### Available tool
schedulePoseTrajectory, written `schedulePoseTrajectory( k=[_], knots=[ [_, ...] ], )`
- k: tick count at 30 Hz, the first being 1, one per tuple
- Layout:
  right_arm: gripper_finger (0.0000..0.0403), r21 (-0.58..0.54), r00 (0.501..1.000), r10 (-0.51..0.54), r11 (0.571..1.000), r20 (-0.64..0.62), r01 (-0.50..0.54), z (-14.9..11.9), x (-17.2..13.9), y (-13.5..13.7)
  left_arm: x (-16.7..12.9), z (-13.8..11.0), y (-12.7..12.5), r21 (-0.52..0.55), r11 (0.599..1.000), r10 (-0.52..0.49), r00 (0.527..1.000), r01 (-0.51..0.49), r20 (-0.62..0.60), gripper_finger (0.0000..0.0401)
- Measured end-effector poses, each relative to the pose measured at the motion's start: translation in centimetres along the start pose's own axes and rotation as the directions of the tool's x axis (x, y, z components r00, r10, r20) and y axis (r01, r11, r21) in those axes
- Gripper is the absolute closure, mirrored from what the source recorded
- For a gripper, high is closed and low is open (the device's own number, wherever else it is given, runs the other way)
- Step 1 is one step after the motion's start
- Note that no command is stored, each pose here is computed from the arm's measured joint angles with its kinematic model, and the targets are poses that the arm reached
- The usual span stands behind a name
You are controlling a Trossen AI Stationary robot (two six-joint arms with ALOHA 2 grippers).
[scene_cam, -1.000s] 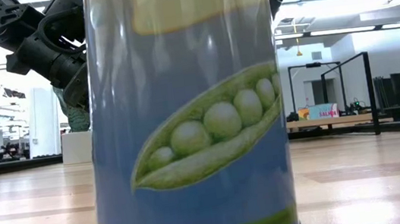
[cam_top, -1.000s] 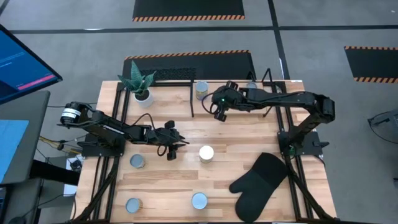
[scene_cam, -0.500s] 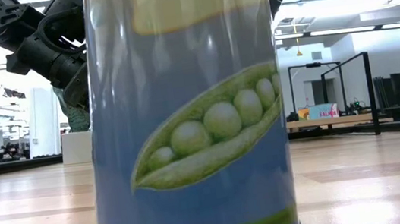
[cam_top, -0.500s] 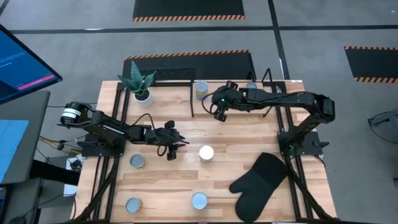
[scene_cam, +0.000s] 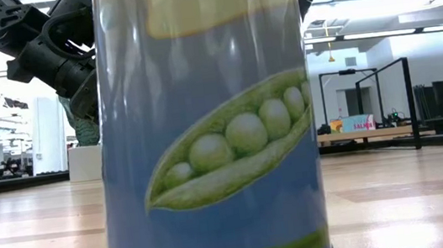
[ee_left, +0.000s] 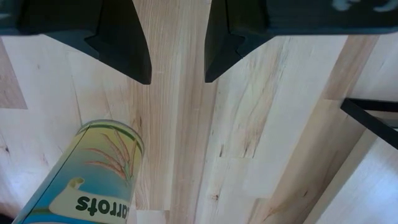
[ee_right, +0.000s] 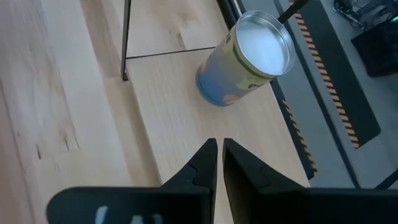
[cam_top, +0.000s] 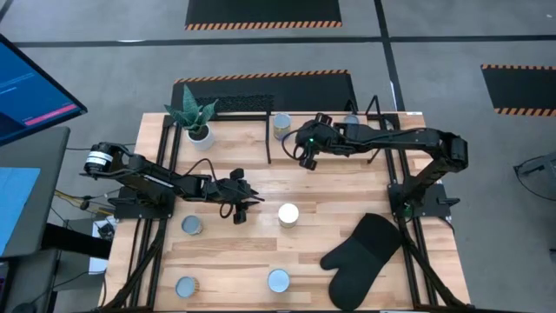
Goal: Pick and place cans onto a shelf
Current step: Put the canned peaches on the shelf
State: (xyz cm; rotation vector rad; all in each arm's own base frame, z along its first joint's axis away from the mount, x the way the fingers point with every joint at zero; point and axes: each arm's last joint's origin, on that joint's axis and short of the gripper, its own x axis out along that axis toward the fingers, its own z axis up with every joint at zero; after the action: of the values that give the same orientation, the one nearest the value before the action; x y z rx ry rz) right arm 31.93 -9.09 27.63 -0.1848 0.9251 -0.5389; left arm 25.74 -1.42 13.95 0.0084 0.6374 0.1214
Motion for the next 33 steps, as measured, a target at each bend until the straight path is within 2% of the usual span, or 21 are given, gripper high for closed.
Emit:
schedulePoseTrajectory(
  k=[8, 14, 20, 27, 33],
  knots=[
    [0.0352, -0.087, 0.997, -0.001, 0.996, 0.076, 0.007, 0.7, 0.4, -0.9, 0.0, 0.0, 0.0, 0.000, 1.000, 0.000, 1.000, 0.000, 0.000, 0.0261],
    [0.0352, -0.065, 0.969, 0.178, 0.983, 0.172, -0.169, 1.0, 1.3, -2.8, 0.0, 0.0, 0.0, 0.000, 1.000, 0.000, 1.000, 0.000, 0.000, 0.0261],
    [0.0352, -0.036, 0.946, 0.228, 0.973, 0.231, -0.226, 1.1, 1.8, -4.5, 0.0, 0.0, 0.0, 0.000, 1.000, 0.000, 1.000, 0.000, 0.001, 0.0261],
    [0.0352, -0.071, 0.910, 0.304, 0.952, 0.283, -0.296, 1.1, 5.2, -5.0, 0.0, 0.0, 0.0, 0.000, 1.000, 0.000, 1.000, 0.000, 0.000, 0.0261],
    [0.0352, -0.071, 0.912, 0.340, 0.940, 0.230, -0.332, 0.5, 7.3, -4.4, 0.0, 0.0, 0.0, -0.006, 1.000, 0.005, 1.000, -0.005, -0.002, 0.0261]
  ],
)
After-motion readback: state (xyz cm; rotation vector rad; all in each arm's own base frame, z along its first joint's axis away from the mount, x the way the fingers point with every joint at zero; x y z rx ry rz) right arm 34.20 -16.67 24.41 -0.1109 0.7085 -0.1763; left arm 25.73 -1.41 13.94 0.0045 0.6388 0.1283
